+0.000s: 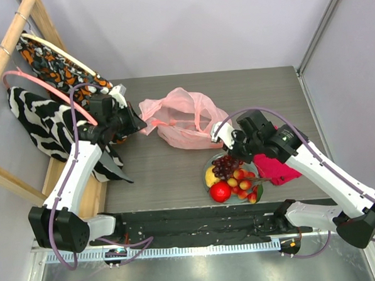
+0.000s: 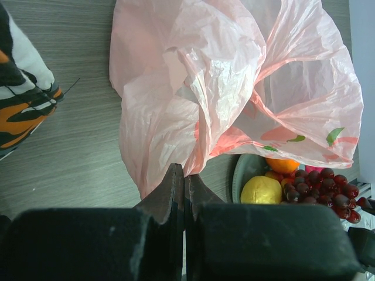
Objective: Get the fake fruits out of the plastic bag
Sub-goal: Place the fake fruit on the plate.
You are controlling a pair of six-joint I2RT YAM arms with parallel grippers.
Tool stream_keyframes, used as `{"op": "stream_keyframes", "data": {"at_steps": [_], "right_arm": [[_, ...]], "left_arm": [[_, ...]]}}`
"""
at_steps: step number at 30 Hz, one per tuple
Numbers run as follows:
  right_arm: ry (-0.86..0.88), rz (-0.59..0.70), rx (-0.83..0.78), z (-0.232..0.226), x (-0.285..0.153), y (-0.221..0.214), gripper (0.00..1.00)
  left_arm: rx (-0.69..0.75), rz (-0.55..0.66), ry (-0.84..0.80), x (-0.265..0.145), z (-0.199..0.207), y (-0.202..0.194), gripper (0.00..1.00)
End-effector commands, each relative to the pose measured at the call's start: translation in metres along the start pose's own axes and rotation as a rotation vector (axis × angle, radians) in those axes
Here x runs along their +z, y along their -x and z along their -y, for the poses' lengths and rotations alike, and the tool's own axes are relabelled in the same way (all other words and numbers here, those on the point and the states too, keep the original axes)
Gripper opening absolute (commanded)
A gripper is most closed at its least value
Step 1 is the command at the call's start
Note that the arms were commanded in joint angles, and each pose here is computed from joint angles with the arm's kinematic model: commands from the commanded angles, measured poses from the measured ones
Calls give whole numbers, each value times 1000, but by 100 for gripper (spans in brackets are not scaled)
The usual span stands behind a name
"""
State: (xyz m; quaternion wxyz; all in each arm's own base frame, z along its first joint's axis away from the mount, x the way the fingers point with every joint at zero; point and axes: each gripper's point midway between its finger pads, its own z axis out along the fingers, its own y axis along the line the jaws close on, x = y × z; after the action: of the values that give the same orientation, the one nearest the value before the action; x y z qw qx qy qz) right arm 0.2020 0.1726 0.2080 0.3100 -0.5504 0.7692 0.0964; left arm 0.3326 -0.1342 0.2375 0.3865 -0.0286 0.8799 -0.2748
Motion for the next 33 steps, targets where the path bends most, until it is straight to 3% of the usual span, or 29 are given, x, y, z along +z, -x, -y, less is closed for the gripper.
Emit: {"op": "stream_keyframes", "data": {"at_steps": [1,10,13,15,19,22,30,31,33], "right_arm": [[-55,15,-32,7,-8,-2,1],[-101,-56,-49,12,6,-26,2],[-108,-89,-52,14,15,-34,25],[-137,-108,-47,20,15,-35,31],[-151,-107,-48,23,13,-34,55],[-164,-97,-49,24,9,-33,65],[-243,-36,-24,38,-20,-12,77],[-265,-29,-11,41,-25,-10,85],[-349,12,38,58,-38,-3,91]], "left_arm": [[25,70,-37,-7,8,16,0],[22,74,-42,-8,9,16,0],[25,75,-43,-8,9,17,0],[25,77,-43,-8,9,17,0],[24,75,-43,-8,9,17,0],[25,79,-43,-8,9,18,0],[25,75,-58,-8,12,19,0],[26,77,-61,-8,13,20,0],[25,76,-65,-7,14,20,26]]}}
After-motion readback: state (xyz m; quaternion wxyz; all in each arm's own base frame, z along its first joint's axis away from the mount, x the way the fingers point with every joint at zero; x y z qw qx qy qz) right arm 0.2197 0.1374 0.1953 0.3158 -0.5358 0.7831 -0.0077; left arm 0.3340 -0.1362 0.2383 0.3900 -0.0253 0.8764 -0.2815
